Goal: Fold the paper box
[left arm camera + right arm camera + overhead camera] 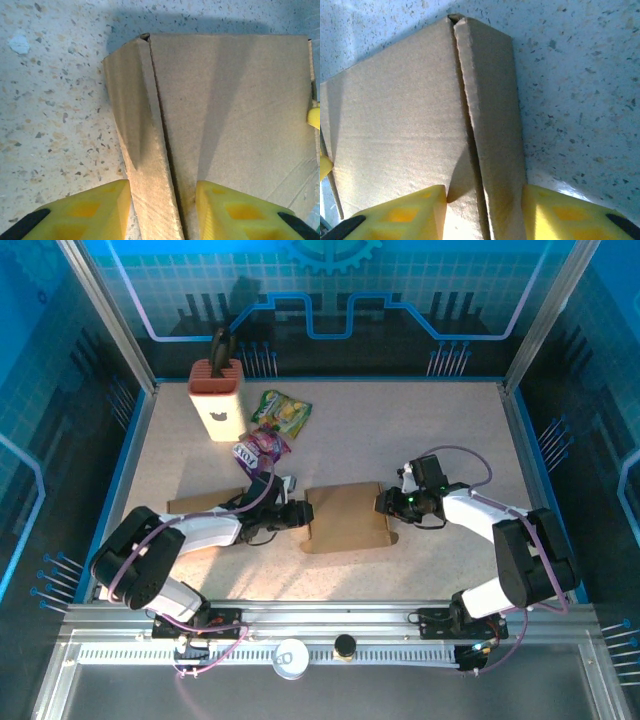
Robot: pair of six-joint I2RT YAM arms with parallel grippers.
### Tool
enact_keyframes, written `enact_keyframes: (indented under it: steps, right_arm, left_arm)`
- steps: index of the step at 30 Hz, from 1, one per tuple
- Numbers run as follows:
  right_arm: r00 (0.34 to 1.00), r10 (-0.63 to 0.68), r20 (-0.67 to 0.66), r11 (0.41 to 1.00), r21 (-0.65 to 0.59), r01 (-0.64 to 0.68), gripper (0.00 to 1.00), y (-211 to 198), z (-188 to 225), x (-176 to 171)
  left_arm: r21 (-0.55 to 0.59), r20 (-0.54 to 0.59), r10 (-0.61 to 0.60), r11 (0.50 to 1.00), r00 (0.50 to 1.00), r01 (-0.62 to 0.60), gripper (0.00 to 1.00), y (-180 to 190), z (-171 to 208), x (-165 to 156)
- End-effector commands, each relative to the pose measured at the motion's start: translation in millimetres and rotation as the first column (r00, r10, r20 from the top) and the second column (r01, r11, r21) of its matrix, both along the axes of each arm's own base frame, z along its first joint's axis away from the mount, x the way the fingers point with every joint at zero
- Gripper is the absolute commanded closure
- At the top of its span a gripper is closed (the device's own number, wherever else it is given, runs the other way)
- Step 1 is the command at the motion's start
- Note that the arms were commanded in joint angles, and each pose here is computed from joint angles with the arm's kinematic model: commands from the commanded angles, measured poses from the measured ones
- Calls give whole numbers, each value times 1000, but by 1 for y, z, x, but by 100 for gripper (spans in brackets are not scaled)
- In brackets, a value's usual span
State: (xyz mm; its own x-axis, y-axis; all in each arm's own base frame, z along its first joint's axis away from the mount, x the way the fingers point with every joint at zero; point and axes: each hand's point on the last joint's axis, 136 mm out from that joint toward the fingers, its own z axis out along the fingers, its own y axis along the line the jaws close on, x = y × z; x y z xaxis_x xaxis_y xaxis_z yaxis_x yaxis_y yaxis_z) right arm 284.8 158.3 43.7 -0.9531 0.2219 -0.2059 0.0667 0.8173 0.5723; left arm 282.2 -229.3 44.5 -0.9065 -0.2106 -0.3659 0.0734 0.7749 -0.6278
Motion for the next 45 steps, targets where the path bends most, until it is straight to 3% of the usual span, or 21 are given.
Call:
enact_keyframes:
  steps: [1, 5, 12, 24, 33, 45]
  right_arm:
    - [1000, 5, 19, 1000, 16, -5, 49, -4, 8, -2]
    - [998, -37, 47, 994, 107, 32, 34, -10, 11, -2]
    - [999, -3, 37, 978, 210, -5, 25, -4, 13, 1]
    - [1000, 30, 2, 964, 264, -30, 21, 4, 1, 6]
    - [997, 77, 16, 952, 297, -78, 17, 11, 6, 7]
    - [983, 178, 55, 880, 438, -183, 18, 48, 23, 1]
  left_arm:
    - [19, -37, -4, 1000, 999, 5, 62, 4, -8, -14]
    - [7, -25, 3, 1000, 1000, -3, 62, 5, -3, -16]
    - [-40, -10, -6, 999, 1000, 6, 61, 1, 9, -19]
    - [-37, -45, 3, 999, 999, -5, 67, 1, -6, -20]
    - [-7, -58, 43, 999, 997, -43, 84, 12, -21, -20]
    - [-121, -125, 79, 988, 989, -94, 90, 23, -47, -19]
